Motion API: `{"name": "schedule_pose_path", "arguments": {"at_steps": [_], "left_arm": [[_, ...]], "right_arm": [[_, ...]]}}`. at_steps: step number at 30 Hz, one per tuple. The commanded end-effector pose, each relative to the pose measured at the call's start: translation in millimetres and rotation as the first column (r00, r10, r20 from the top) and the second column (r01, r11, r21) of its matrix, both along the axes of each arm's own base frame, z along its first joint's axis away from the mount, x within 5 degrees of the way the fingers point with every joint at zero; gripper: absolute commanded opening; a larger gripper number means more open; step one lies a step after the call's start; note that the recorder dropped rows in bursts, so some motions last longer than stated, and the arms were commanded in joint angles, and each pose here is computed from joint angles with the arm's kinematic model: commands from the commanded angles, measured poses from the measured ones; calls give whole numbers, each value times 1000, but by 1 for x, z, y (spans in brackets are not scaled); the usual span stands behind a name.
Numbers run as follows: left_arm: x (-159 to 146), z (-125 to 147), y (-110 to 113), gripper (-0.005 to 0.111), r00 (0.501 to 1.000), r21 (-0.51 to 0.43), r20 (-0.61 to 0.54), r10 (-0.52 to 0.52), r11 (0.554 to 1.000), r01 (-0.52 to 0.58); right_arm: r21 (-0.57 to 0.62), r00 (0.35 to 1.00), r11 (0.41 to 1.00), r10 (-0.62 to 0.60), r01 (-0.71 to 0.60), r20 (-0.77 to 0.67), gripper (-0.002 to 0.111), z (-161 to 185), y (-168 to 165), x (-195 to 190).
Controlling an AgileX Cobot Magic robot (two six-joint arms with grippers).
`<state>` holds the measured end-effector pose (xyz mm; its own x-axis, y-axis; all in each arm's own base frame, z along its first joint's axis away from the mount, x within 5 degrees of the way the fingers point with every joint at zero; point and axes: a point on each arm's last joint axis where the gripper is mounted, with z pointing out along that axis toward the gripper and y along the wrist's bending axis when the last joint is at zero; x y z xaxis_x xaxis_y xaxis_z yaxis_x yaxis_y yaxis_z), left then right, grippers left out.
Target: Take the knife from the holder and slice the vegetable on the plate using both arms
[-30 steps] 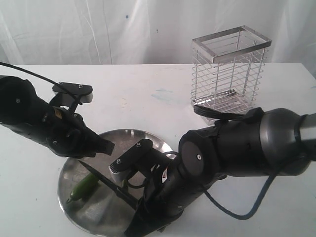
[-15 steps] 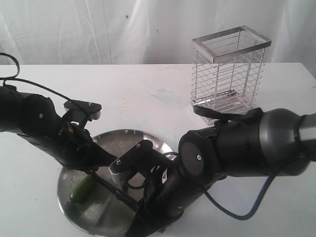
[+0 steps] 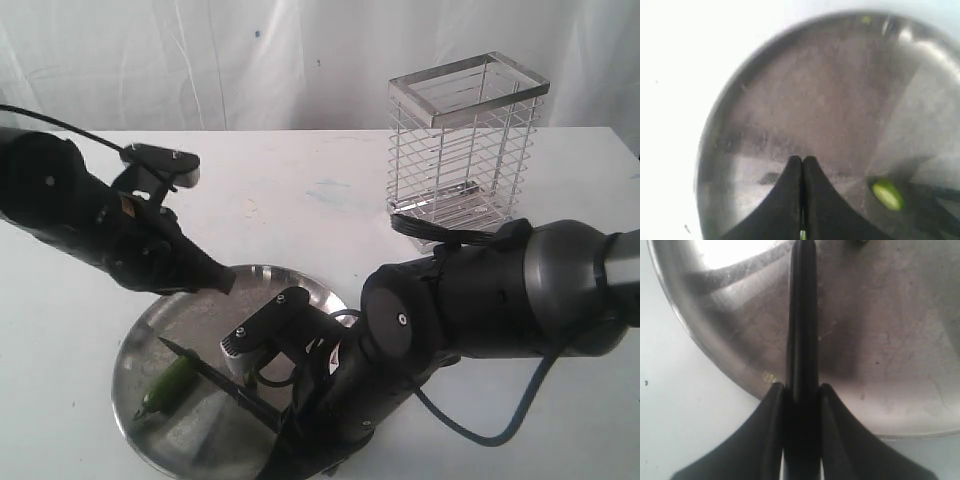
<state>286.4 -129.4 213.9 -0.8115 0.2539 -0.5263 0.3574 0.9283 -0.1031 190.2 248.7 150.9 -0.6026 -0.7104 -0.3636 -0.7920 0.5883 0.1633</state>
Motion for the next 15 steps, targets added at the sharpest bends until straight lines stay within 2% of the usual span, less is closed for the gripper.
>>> {"name": "schedule_pose_path", "arguments": {"at_steps": [1, 5, 11, 15], "left_arm": [[-12, 19, 5, 0, 1000, 3, -12, -15, 1000, 16], [-20, 15, 5, 0, 994, 21, -95, -48, 999, 50], [-33, 4, -6, 0, 982, -111, -146, -119, 988, 103], [-35, 3, -9, 0, 980, -154, -145, -138, 981, 116]], "right_arm": [[-3, 1000, 1000, 6, -6, -2, 0, 2, 1, 0], [-1, 1000, 1000, 7, -7, 5, 0, 2, 1, 1], [2, 1000, 1000, 5, -5, 11, 0, 2, 1, 2], [1, 1000, 1000, 6, -6, 12, 0, 2, 1, 2]]}}
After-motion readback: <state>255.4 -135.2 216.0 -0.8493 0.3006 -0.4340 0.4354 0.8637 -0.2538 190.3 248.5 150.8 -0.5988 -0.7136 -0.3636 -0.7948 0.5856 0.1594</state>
